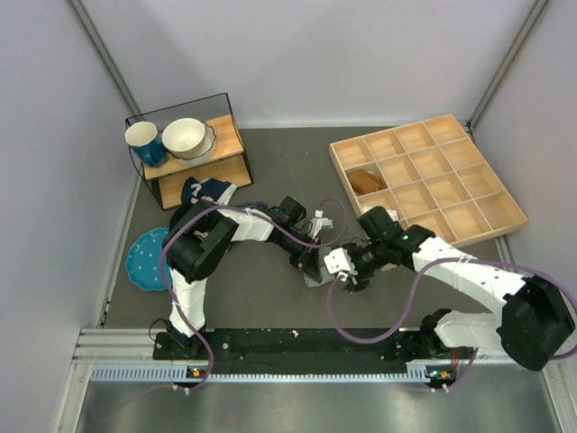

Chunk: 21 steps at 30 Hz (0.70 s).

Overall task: Roll the underwear
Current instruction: Roll the underwear to the center of the board.

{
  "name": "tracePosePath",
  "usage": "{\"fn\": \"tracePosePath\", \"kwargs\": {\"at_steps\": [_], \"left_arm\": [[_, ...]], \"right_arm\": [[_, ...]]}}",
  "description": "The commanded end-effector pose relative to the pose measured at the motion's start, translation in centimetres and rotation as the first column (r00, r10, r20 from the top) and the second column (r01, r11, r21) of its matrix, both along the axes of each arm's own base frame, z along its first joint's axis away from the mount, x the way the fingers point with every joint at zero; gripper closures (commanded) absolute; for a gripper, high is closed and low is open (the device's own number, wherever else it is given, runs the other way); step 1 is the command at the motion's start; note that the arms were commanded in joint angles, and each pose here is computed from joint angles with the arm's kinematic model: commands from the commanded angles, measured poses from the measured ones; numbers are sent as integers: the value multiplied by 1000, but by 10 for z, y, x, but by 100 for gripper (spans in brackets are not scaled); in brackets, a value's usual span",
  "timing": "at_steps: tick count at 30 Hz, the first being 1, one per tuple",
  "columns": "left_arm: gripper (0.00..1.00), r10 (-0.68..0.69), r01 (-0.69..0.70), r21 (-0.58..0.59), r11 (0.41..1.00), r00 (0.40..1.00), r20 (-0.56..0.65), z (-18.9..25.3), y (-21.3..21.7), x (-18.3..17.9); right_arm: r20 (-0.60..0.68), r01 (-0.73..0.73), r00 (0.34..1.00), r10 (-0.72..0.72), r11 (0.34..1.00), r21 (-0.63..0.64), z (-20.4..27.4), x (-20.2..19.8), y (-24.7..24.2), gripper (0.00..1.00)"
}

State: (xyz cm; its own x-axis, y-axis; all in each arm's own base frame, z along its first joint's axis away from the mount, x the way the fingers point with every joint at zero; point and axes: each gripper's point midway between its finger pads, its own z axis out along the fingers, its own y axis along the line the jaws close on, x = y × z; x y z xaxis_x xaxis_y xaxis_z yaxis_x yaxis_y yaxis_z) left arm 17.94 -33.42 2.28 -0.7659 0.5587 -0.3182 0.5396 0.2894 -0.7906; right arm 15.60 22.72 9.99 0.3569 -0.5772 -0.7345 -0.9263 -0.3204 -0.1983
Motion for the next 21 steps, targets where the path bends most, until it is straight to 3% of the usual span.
{"fn": "tracePosePath", "kwargs": {"at_steps": [1, 9, 16, 17, 20, 21], "left_arm": [[98, 54, -55, 140, 989, 998, 10, -35, 17, 6], [93, 95, -99, 129, 987, 995, 40, -28, 15, 19], [72, 189, -195, 59, 979, 977, 95, -3, 15, 37], [61, 206, -212, 44, 976, 972, 112, 0, 16, 40], [54, 263, -267, 7, 964, 954, 145, 17, 25, 46], [32, 287, -288, -19, 957, 942, 173, 28, 27, 51]], "right_arm": [[210, -39, 976, 51, 997, -63, -15, 29, 27, 33], [234, -74, 965, 121, 977, -199, -61, 28, 34, 36], [188, -50, 977, 106, 959, -279, -86, 27, 23, 52], [183, -50, 977, 105, 958, -282, -86, 26, 23, 53], [163, -53, 981, 107, 952, -302, -91, 23, 19, 60], [154, -52, 982, 104, 950, -308, -93, 22, 18, 64]]}}
